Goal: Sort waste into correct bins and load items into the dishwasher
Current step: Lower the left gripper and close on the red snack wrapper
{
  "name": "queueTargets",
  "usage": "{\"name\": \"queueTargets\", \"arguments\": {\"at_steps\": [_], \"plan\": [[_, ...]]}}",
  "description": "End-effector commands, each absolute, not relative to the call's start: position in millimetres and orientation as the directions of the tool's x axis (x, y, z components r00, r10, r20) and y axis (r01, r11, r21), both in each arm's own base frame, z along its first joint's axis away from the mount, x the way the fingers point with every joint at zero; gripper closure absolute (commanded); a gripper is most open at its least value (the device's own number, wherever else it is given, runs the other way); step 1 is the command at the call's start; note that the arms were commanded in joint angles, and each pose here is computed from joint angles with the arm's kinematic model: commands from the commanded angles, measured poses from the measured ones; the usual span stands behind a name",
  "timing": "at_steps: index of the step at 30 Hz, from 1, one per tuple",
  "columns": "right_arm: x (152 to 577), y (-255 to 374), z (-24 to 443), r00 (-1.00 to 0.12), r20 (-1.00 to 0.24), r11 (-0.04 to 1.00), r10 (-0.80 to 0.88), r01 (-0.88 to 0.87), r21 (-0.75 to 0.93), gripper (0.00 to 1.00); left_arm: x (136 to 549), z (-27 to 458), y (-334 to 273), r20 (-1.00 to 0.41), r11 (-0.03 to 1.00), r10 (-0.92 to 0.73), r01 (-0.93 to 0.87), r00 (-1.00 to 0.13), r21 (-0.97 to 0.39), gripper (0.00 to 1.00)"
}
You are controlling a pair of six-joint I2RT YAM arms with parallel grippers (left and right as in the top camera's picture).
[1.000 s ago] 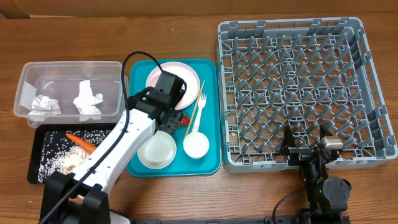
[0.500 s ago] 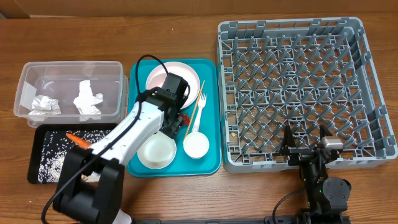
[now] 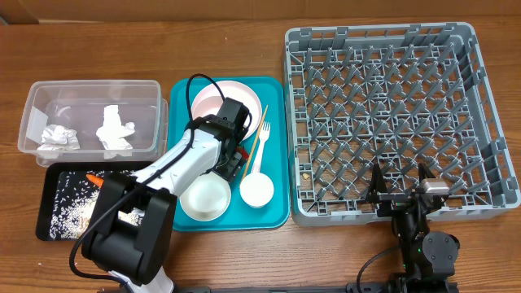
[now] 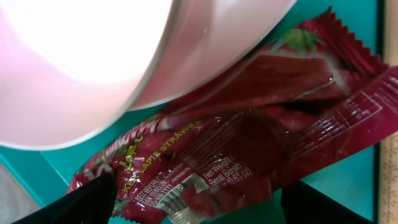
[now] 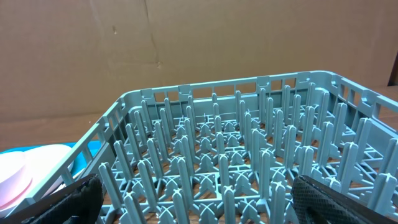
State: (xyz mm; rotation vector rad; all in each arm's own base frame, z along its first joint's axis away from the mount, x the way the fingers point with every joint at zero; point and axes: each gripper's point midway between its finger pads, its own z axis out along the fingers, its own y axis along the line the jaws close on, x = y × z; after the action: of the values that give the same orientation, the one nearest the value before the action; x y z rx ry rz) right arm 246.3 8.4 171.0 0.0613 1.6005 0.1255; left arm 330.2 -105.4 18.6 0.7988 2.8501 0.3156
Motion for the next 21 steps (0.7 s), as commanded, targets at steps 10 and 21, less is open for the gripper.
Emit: {"name": "queueTargets", "arguments": {"at_steps": [10, 21], "plan": [[246, 8, 169, -0.029, -0.993, 0.993, 0.114, -0.035, 0.115, 0.0, 329, 13, -125, -0.126, 0.841, 0.538, 0.521, -0.833, 0.147, 0.21], [246, 8, 169, -0.029, -0.993, 0.993, 0.114, -0.035, 0.115, 0.0, 327, 12, -126, -0.124, 0.841, 0.539, 0.524, -0.833, 0.132, 0.37]]}}
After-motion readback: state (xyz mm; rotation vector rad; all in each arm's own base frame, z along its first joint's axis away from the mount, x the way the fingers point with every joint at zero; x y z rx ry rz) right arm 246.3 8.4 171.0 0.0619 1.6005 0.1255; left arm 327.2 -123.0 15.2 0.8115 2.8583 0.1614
